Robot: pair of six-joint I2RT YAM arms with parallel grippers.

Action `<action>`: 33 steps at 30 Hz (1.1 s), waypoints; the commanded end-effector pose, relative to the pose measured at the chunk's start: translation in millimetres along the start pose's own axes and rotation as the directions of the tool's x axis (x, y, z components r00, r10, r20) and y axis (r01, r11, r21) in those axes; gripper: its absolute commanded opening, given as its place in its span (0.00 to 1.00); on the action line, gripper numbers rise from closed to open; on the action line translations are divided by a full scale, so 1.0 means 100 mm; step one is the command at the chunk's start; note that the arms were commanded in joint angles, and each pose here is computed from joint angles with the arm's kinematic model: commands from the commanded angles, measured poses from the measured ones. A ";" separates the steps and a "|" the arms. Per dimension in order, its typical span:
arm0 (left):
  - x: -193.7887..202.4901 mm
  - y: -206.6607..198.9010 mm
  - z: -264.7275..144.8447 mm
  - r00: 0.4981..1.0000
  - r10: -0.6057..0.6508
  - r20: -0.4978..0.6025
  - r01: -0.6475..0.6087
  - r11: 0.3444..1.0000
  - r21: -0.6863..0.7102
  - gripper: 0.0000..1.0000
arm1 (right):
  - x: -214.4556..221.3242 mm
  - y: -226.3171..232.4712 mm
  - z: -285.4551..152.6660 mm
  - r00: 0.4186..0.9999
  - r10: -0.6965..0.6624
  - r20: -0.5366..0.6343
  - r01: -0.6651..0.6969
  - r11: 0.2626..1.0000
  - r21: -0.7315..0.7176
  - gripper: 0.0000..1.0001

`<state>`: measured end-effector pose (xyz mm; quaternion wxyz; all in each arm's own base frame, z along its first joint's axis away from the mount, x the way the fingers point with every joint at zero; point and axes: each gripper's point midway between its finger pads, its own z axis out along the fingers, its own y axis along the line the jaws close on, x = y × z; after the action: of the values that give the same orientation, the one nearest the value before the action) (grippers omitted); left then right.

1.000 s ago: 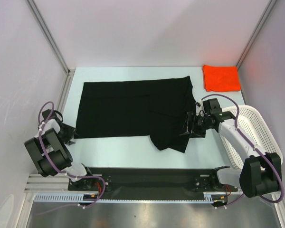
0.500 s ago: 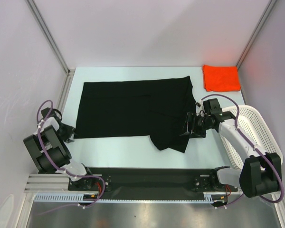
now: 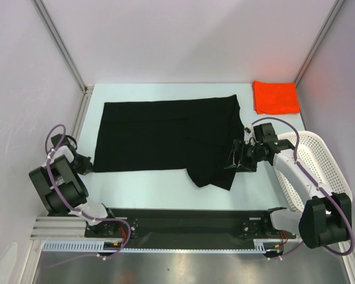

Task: Fold and stack the t-shirts
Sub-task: Fold the tshirt

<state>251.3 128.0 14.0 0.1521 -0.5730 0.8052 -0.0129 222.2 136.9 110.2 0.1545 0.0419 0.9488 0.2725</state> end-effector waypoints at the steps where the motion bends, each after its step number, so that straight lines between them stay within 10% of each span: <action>1: -0.03 -0.03 0.02 1.000 0.027 0.005 -0.027 1.000 0.012 0.00 | 0.03 -0.01 -0.04 1.000 0.029 -0.005 -0.029 1.000 0.008 0.67; 11: 0.04 -0.16 -0.15 0.996 0.089 0.024 -0.092 0.986 0.136 0.00 | 0.24 -0.12 0.08 0.982 0.141 -0.124 -0.135 0.989 0.053 0.65; 26: -0.06 -0.48 -0.20 0.988 0.137 0.076 -0.152 0.959 0.241 0.00 | -0.25 -0.25 0.41 0.952 0.307 0.003 -0.307 0.951 0.013 0.74; 33: 0.08 -0.45 -0.09 0.989 0.144 0.026 -0.146 0.956 0.254 0.00 | -0.24 -0.58 0.52 0.965 0.262 0.029 -0.263 0.950 0.167 0.33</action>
<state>278.8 107.7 27.6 0.2139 -0.5074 0.8303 -0.0855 249.4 121.3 48.8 0.0837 0.1901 0.9482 0.2404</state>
